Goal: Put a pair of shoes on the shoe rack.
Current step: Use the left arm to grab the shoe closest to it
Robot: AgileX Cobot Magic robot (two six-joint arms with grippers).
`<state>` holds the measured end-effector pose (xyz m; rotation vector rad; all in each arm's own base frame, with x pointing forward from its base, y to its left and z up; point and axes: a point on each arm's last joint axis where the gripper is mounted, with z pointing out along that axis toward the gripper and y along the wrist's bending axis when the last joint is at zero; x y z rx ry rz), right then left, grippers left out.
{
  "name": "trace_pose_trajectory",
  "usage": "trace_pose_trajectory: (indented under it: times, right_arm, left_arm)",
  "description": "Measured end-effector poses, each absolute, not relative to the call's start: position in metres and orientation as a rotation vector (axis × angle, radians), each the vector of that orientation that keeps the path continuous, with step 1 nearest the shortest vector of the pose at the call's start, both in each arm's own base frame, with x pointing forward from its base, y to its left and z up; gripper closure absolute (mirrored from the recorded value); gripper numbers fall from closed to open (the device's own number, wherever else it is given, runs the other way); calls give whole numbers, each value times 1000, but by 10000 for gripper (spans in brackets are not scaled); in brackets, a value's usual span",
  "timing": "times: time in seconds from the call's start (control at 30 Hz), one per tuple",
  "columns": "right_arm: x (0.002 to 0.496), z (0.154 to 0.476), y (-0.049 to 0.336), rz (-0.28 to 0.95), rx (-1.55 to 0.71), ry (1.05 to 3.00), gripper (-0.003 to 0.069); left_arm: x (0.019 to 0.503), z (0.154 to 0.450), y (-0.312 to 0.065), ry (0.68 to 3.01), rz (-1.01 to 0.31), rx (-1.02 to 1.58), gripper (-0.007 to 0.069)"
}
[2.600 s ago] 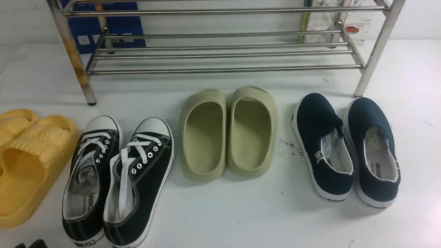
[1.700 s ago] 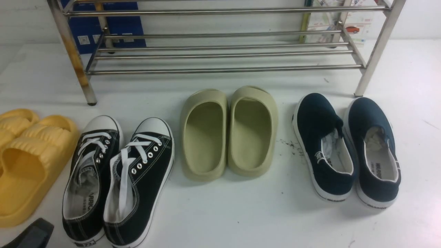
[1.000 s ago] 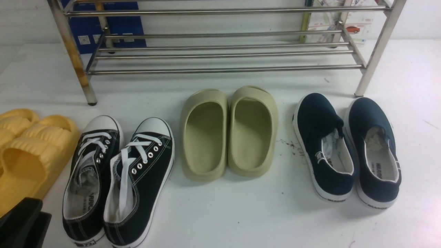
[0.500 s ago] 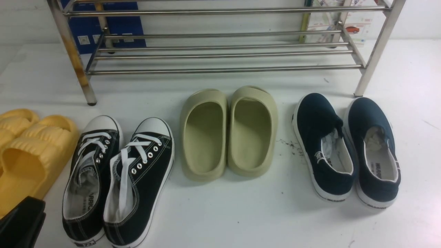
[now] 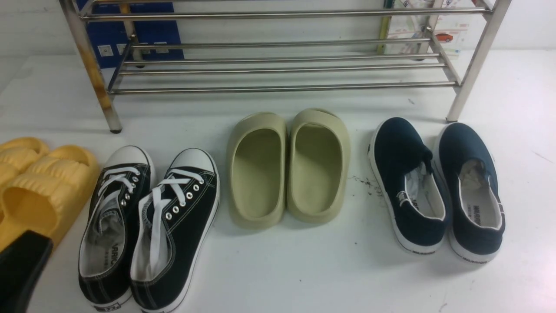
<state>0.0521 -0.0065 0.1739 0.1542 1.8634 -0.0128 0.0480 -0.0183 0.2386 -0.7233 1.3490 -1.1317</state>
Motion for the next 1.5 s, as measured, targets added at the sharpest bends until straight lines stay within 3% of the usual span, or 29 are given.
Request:
trace_pose_trajectory:
  times: [0.17, 0.27, 0.4, 0.63, 0.87, 1.13, 1.37, 1.47, 1.5]
  right_arm:
    - [52, 174, -7, -13, 154, 1863, 419]
    - [52, 174, -7, -13, 154, 1863, 419]
    - [52, 174, -7, -13, 154, 1863, 419]
    - [52, 174, -7, -13, 154, 1863, 419]
    - [52, 174, -7, -13, 154, 1863, 419]
    - [52, 174, -7, -13, 154, 1863, 419]
    - [52, 174, -7, -13, 154, 1863, 419]
    - [52, 174, -7, -13, 154, 1863, 419]
    - [52, 174, -7, -13, 154, 1863, 419]
  left_arm:
    - [35, 280, -25, 1347, -997, -434, 638]
    - [43, 309, -33, 1487, -895, -275, 638]
    - [74, 335, -40, 1844, -734, -85, 638]
    - [129, 341, -28, 2480, -379, 81, 638]
    - [180, 320, -33, 2739, -234, 35, 638]
    - [233, 263, -26, 2943, 17, -249, 629]
    - [257, 233, -25, 2960, 78, -343, 419]
    - [268, 219, -27, 2967, 76, -347, 274]
    - [268, 219, -26, 2964, 75, -349, 269]
